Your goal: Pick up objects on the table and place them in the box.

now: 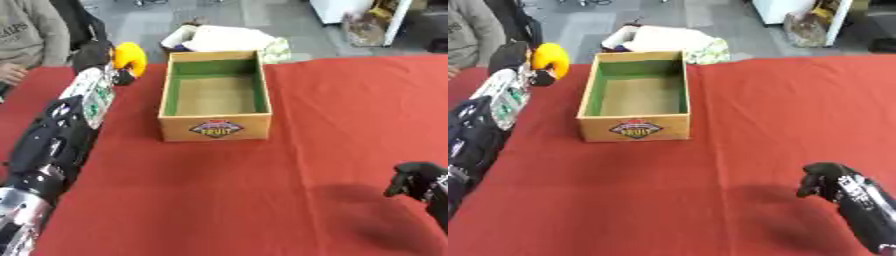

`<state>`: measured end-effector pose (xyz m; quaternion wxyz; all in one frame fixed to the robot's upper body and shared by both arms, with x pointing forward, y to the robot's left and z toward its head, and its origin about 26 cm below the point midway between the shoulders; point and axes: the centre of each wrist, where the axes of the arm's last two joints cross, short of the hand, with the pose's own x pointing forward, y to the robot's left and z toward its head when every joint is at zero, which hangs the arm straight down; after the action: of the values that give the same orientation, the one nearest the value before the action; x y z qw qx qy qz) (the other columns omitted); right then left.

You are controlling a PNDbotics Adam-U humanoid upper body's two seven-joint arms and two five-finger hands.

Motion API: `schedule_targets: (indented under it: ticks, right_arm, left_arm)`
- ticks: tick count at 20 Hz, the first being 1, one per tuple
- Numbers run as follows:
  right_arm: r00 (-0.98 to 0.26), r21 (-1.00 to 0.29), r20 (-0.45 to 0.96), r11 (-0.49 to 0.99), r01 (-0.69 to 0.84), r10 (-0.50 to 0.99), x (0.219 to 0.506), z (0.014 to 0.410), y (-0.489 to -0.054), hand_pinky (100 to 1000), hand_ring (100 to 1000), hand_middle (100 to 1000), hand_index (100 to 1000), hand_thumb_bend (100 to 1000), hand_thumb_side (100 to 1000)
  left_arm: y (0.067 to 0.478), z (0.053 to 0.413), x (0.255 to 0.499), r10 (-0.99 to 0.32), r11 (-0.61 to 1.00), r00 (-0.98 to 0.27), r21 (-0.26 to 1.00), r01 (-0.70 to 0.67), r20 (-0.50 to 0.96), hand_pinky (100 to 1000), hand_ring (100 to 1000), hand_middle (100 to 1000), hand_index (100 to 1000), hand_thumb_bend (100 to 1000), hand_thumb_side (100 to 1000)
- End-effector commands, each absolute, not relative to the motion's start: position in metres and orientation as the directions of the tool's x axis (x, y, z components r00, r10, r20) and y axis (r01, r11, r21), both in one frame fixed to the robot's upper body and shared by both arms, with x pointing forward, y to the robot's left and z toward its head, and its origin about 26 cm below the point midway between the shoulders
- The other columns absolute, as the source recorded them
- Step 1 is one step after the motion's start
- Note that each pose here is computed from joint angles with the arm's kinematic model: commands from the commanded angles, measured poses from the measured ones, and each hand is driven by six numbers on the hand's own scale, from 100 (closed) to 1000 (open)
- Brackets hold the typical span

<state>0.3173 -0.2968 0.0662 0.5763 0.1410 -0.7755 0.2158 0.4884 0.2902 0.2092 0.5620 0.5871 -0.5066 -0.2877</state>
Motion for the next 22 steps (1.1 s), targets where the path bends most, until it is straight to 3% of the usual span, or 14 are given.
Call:
schedule_targets:
  ticks: [1, 8, 9, 10, 15, 16, 17, 20, 22]
  right_arm:
    - [-0.314, -0.191, 0.949, 0.865, -0.463, 0.042, 0.319, 0.073, -0.299, 606, 560, 539, 710, 100, 745]
    - [-0.315, -0.192, 0.948, 0.864, -0.466, 0.041, 0.319, 0.073, -0.299, 606, 560, 538, 710, 100, 745]
    - [-0.315, -0.193, 0.948, 0.863, -0.467, 0.041, 0.320, 0.073, -0.298, 606, 560, 538, 710, 100, 744]
    - [-0.316, -0.193, 0.948, 0.863, -0.467, 0.041, 0.320, 0.073, -0.298, 606, 560, 538, 710, 100, 745]
    - [-0.319, -0.195, 0.947, 0.862, -0.468, 0.041, 0.320, 0.074, -0.298, 606, 559, 538, 710, 100, 744]
    - [-0.320, -0.195, 0.947, 0.862, -0.468, 0.040, 0.321, 0.074, -0.298, 606, 559, 538, 710, 100, 739]
    - [-0.320, -0.195, 0.946, 0.862, -0.469, 0.040, 0.321, 0.074, -0.297, 606, 559, 538, 710, 100, 745]
    - [-0.319, -0.195, 0.947, 0.861, -0.470, 0.040, 0.321, 0.074, -0.297, 607, 559, 538, 710, 100, 745]
    - [-0.320, -0.195, 0.947, 0.860, -0.471, 0.039, 0.321, 0.074, -0.297, 607, 559, 538, 710, 100, 745]
  left_arm:
    - [0.285, 0.250, 0.483, -0.948, 0.135, 0.223, 0.922, -0.364, 0.227, 527, 404, 366, 179, 100, 263]
    - [0.238, 0.269, 0.474, -0.995, 0.082, 0.024, 0.939, -0.334, 0.095, 544, 419, 379, 182, 100, 258]
    - [0.232, 0.269, 0.473, -0.997, 0.072, 0.003, 0.945, -0.319, 0.077, 547, 422, 381, 183, 100, 206]
    - [0.226, 0.268, 0.472, -0.998, 0.063, -0.012, 0.950, -0.304, 0.062, 548, 423, 382, 183, 100, 255]
    - [0.208, 0.250, 0.474, -0.998, 0.034, -0.057, 0.976, -0.216, 0.022, 558, 438, 397, 194, 100, 249]
    - [0.206, 0.247, 0.475, -0.998, 0.024, -0.062, 0.980, -0.195, 0.012, 561, 441, 396, 195, 100, 129]
    - [0.205, 0.242, 0.475, -0.998, 0.015, -0.066, 0.985, -0.171, 0.004, 565, 445, 403, 197, 100, 247]
    - [0.203, 0.231, 0.477, -0.998, -0.004, -0.067, 0.995, -0.103, -0.011, 578, 463, 426, 240, 100, 244]
    - [0.203, 0.224, 0.478, -0.997, -0.013, -0.070, 0.999, -0.046, -0.016, 593, 481, 450, 320, 100, 244]
